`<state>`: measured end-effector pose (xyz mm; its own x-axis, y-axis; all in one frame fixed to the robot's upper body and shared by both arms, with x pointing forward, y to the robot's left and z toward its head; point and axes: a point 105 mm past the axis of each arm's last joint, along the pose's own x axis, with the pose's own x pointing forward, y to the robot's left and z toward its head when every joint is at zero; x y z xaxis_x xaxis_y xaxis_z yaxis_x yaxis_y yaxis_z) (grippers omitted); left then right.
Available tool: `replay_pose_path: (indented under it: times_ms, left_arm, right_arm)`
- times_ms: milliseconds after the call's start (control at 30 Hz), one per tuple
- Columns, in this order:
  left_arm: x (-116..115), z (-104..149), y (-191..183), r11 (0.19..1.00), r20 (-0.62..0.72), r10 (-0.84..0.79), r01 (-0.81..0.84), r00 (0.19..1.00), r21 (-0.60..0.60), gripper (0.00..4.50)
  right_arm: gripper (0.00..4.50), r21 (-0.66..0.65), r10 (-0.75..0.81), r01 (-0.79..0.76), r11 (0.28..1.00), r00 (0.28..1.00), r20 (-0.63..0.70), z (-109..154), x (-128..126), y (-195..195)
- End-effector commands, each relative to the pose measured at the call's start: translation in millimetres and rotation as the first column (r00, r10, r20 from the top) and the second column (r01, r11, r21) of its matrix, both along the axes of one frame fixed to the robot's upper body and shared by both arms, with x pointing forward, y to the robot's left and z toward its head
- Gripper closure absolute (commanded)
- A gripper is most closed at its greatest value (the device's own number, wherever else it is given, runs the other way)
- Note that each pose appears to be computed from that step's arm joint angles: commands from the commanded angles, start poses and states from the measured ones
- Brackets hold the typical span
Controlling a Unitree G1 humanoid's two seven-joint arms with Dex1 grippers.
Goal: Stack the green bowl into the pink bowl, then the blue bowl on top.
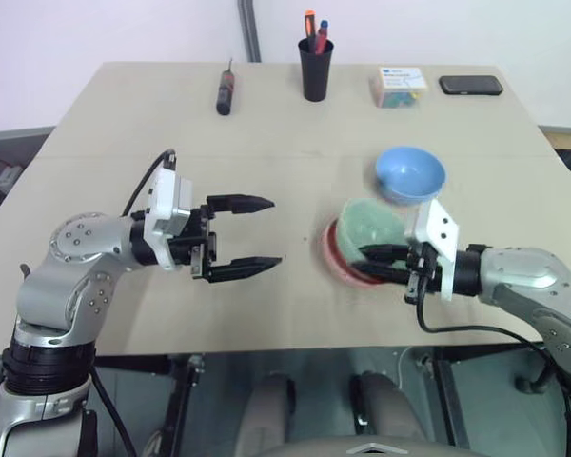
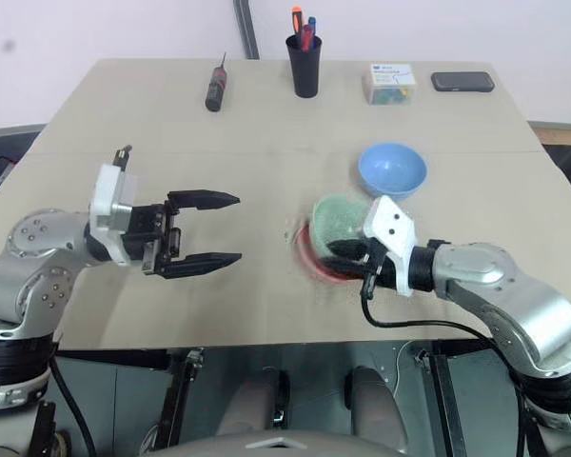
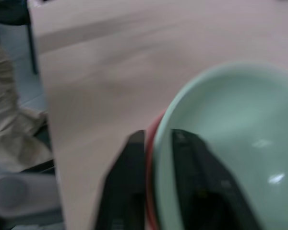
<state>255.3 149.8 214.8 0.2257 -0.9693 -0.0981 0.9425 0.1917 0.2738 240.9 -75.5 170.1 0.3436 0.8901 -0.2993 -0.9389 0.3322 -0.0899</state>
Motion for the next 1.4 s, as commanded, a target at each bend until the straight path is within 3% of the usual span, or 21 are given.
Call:
replay_pose_path:
  times_ms: [33,167,267,333,467,567,700,900,1000,1067,1300,1400]
  left_arm:
    - [-5,7,3,1.000,0.045,0.014,-0.015,0.999,0.016,0.00]
    - [-7,8,3,1.000,0.044,0.020,-0.021,0.999,0.016,0.00]
    - [-8,9,2,1.000,0.046,0.024,-0.025,0.999,0.013,0.00]
    - [-9,9,2,1.000,0.046,0.027,-0.028,0.999,0.011,0.00]
    - [-8,8,1,0.999,0.045,0.034,-0.034,0.998,0.008,0.00]
    - [-8,8,1,0.999,0.047,0.036,-0.036,0.998,0.009,0.00]
    - [-10,8,1,0.999,0.050,0.044,-0.044,0.998,0.012,0.00]
    - [-16,5,2,0.997,0.047,0.070,-0.071,0.996,0.016,0.00]
    - [-19,5,2,0.997,0.044,0.079,-0.080,0.996,0.015,0.00]
    - [-20,5,3,0.996,0.044,0.089,-0.089,0.995,0.016,0.00]
    - [-23,6,4,0.994,0.039,0.106,-0.107,0.994,0.015,0.00]
    - [-24,6,5,0.994,0.035,0.106,-0.107,0.994,0.016,0.00]
  right_arm:
    - [1.97,0.036,0.055,-0.056,0.998,0.998,0.018,8,-5,4]
    - [0.08,0.102,0.000,-0.012,0.995,0.994,0.112,26,3,4]
    - [0.08,0.127,-0.112,0.082,0.988,0.960,0.255,56,20,-16]
    - [0.08,0.072,-0.163,0.148,0.986,0.938,0.307,64,34,-38]
    - [0.08,-0.231,-0.166,0.287,0.930,0.885,0.435,42,73,-97]
    - [0.08,-0.383,-0.106,0.330,0.863,0.859,0.502,26,101,-124]
    - [0.08,-0.482,0.001,0.313,0.818,0.838,0.546,12,138,-122]
    - [0.08,-0.473,0.059,0.272,0.838,0.817,0.574,7,167,-97]
    - [1.22,-0.490,0.077,0.246,0.836,0.832,0.549,0,173,-94]
    - [1.58,-0.499,0.089,0.241,0.833,0.830,0.550,-1,176,-94]
    - [4.37,-0.503,0.139,0.186,0.844,0.830,0.541,10,174,-91]
    - [4.37,-0.486,0.156,0.156,0.860,0.827,0.540,19,167,-90]
